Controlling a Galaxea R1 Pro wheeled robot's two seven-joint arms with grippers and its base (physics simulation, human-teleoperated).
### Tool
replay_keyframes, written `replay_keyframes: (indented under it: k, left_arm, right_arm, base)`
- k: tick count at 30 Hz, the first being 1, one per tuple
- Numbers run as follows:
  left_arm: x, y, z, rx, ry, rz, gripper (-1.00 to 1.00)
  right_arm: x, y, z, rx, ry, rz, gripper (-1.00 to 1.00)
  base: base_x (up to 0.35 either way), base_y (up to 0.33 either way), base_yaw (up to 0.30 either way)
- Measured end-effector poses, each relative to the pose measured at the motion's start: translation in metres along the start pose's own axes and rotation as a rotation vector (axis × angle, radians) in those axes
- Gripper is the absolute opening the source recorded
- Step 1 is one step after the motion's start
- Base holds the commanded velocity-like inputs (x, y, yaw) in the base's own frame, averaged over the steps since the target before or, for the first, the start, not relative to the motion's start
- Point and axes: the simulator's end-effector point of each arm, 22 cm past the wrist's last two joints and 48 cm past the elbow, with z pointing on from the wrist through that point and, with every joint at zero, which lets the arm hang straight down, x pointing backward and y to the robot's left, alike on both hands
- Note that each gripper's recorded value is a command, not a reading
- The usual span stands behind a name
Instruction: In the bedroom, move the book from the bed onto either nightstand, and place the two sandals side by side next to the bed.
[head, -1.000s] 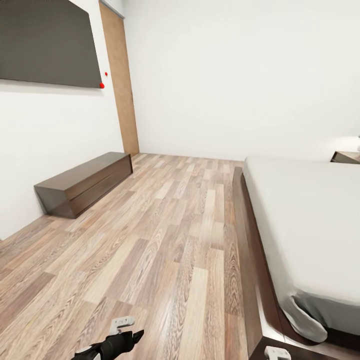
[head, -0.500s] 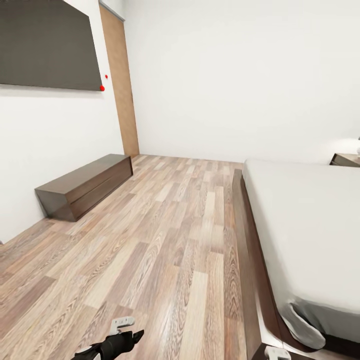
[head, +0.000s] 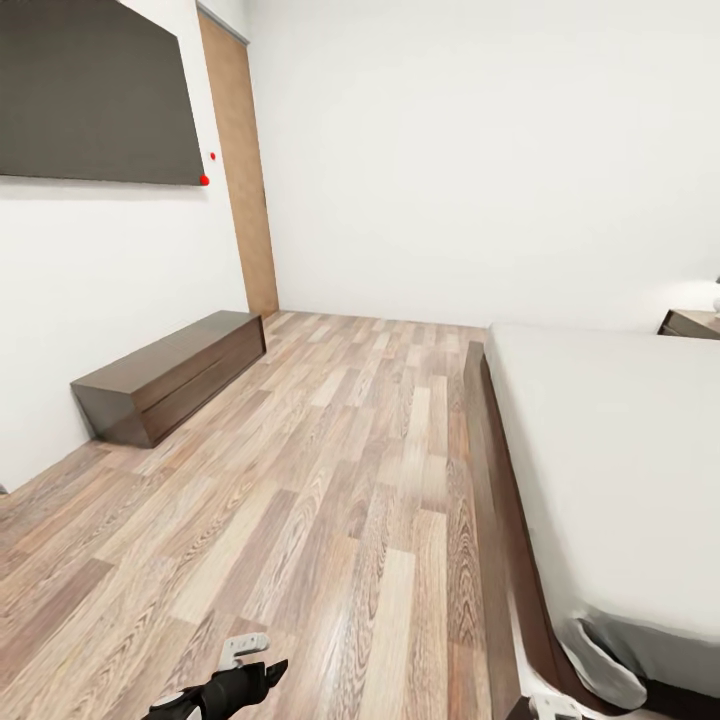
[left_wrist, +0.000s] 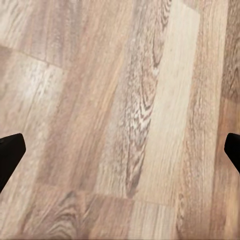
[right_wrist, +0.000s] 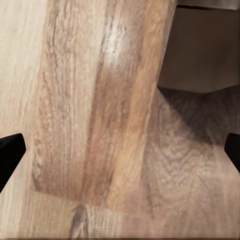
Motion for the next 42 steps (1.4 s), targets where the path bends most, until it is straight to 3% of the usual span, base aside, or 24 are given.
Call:
replay_keyframes:
  k: [42]
  left_arm:
    - [-0.052, -0.032, -0.055, -0.004, 0.018, -0.007, 1.0]
  right_arm:
    - [-0.041, 0.015, -0.072, 0.003, 0.02, 0.002, 1.0]
  base:
    - [0.0, 0.0, 0.0]
